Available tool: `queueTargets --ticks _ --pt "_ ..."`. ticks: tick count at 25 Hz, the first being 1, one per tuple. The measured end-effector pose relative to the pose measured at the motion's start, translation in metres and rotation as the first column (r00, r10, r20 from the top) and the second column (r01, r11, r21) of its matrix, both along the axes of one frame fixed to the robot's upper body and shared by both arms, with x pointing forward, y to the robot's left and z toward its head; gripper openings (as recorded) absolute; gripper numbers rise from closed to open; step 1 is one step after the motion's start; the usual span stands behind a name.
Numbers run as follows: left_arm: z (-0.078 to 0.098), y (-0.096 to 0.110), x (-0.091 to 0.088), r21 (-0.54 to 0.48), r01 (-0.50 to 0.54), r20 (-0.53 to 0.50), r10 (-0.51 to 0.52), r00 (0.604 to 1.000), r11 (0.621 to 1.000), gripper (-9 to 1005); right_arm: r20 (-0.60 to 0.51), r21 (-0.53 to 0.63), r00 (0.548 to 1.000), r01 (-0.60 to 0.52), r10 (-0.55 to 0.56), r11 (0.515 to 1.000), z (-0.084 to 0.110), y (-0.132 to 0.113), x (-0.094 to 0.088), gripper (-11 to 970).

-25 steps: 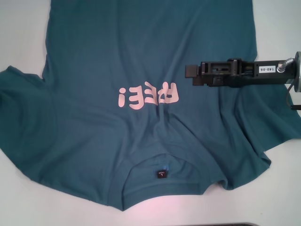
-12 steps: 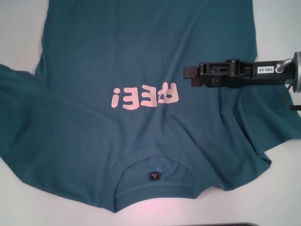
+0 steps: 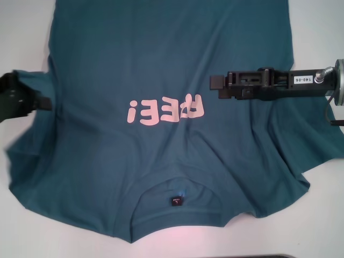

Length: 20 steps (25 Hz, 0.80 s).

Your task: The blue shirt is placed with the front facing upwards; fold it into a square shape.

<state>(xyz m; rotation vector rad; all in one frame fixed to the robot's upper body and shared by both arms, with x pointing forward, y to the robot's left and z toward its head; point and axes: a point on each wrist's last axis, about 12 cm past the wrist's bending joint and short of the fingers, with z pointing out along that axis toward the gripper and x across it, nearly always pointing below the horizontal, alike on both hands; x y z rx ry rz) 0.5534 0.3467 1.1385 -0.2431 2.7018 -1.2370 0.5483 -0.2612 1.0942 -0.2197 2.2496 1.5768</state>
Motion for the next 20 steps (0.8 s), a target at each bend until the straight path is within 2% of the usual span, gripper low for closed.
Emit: queueTargets --ticks 5,7,8,12,15,20 --pt "0.003 -0.023 0.010 -0.025 0.040 0.008 -0.040 0.999 0.999 19 -0.001 -0.001 1.000 0.002 -0.002 1.000 0.000 0.000 0.000 852" --pt "0.003 -0.026 0.011 -0.029 0.043 0.010 -0.042 0.999 0.999 20 -0.003 0.000 1.000 0.006 -0.006 1.000 -0.001 -0.001 -0.001 852" --pt "0.000 -0.035 0.015 -0.032 0.045 0.015 -0.045 0.999 0.998 20 -0.004 0.001 1.000 0.009 -0.009 1.000 -0.001 -0.002 -0.001 852" --pt "-0.008 -0.045 0.020 -0.026 0.051 0.020 -0.051 0.999 0.998 42 -0.005 0.002 1.000 0.012 -0.012 1.000 -0.002 -0.002 -0.002 852" --pt "-0.019 -0.057 0.023 -0.009 0.111 0.026 -0.111 0.993 0.994 58 -0.004 -0.001 1.000 0.011 -0.011 1.000 -0.002 -0.002 -0.001 853" --pt "-0.019 -0.058 0.027 0.014 0.116 0.049 -0.117 0.992 0.993 86 -0.002 -0.002 1.000 0.008 -0.008 1.000 -0.001 0.000 0.000 854"
